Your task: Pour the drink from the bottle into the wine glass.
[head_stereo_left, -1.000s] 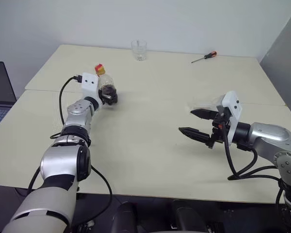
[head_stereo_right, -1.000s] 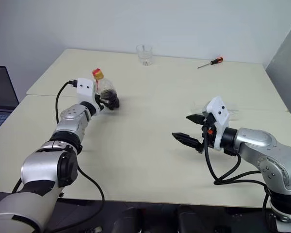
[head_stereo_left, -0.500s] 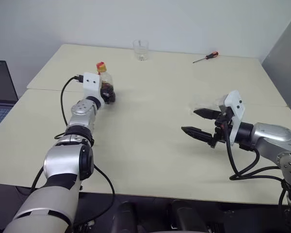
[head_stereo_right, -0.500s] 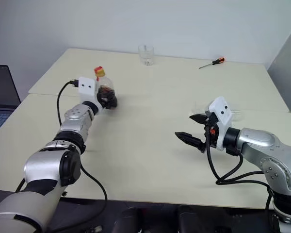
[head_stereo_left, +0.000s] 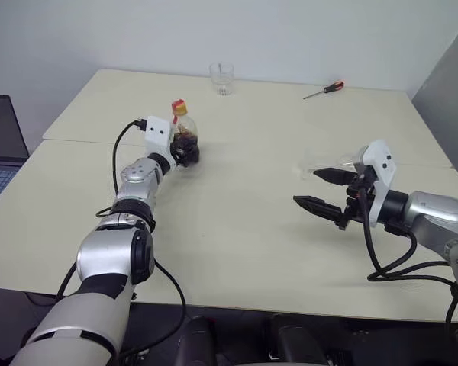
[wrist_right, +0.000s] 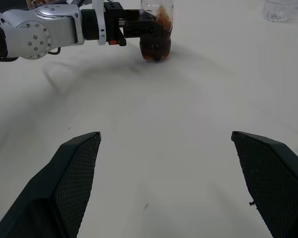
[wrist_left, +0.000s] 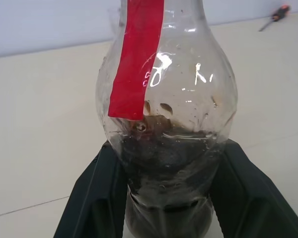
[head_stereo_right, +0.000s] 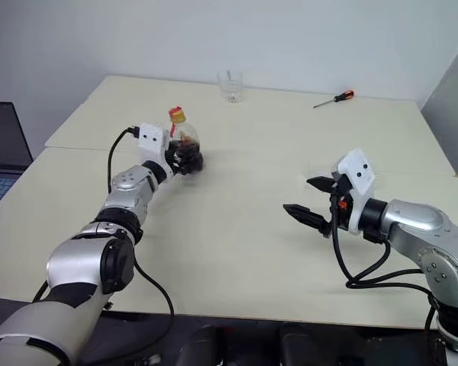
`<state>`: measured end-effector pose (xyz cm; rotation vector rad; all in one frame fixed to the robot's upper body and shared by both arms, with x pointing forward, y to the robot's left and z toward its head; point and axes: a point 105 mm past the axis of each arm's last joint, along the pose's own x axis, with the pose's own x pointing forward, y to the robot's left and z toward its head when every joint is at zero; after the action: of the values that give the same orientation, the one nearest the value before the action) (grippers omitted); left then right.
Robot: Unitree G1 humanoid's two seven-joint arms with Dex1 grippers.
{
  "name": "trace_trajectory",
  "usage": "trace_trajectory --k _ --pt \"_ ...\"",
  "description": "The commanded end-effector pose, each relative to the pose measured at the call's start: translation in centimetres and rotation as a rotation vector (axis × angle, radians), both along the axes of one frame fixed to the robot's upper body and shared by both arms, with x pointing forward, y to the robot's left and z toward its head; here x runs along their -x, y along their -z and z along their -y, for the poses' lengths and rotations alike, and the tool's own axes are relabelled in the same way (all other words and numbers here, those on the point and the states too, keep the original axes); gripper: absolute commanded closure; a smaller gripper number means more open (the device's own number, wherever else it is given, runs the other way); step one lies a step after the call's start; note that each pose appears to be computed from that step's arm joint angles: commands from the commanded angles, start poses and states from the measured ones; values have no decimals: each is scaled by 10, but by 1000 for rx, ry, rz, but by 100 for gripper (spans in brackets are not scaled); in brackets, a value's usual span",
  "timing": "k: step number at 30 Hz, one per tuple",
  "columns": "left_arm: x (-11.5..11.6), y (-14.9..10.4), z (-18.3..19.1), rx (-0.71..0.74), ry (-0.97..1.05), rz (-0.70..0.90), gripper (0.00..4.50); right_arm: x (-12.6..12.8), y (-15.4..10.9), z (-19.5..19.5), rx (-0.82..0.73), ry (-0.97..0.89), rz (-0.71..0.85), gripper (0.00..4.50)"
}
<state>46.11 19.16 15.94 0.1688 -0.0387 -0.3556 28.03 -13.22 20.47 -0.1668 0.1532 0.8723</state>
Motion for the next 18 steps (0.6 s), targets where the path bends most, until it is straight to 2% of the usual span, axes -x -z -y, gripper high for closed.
trace_trajectory --k 1,5,9,15,18 --pt "9 -20 10 -5 134 120 263 5 -10 3 6 0 59 0" --pt "27 -4 21 -19 268 126 266 6 -6 -1 1 -18 52 0" --pt "55 6 38 -32 428 124 268 7 -6 -3 -4 -30 50 0" --pt "94 17 76 -35 605 52 274 10 -2 0 7 -58 39 0" --pt "104 16 85 -25 632 32 276 10 -1 -2 4 -67 39 0"
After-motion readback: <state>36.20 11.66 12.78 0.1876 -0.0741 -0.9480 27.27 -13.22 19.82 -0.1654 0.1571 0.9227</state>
